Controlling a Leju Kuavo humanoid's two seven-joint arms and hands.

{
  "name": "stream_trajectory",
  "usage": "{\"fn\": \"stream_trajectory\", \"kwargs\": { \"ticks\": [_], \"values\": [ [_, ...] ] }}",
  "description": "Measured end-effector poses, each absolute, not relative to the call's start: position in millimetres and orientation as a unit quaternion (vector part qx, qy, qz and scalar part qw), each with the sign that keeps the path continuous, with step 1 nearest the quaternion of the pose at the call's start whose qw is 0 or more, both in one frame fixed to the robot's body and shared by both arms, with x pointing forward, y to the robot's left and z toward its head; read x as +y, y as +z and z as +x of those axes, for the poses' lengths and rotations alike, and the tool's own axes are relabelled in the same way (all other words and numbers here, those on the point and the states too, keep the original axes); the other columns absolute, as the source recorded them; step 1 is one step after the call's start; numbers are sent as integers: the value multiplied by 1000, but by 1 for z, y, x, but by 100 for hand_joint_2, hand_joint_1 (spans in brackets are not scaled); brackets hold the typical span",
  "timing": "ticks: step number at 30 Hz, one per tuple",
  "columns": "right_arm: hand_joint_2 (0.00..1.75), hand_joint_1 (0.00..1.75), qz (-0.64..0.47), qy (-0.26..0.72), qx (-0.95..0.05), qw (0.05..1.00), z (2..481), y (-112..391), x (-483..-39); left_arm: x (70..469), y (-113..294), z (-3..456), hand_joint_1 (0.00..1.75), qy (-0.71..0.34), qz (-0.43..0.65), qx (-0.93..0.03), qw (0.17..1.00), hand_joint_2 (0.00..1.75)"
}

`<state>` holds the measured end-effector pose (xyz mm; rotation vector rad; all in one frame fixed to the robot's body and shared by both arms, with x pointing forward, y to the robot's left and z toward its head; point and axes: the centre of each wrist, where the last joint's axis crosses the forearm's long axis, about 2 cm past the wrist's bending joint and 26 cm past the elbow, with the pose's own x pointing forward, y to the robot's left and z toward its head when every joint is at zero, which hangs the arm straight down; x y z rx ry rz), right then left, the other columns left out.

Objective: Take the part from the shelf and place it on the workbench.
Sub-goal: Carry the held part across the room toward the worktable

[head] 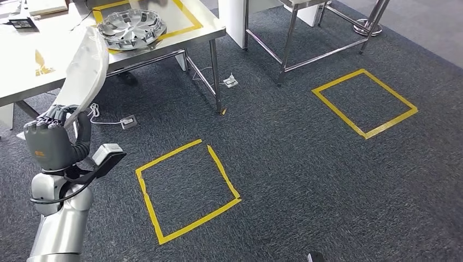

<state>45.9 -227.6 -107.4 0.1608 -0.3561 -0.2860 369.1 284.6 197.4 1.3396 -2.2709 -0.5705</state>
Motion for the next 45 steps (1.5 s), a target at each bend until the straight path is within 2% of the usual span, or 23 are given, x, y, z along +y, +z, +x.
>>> {"fn": "stream_trajectory", "kwargs": {
  "ticks": [45],
  "values": [
    [0,0,78,-135,-179,971,46,-107,-227,293,198,375,175,-203,480,-826,217,175]
  ]
}}
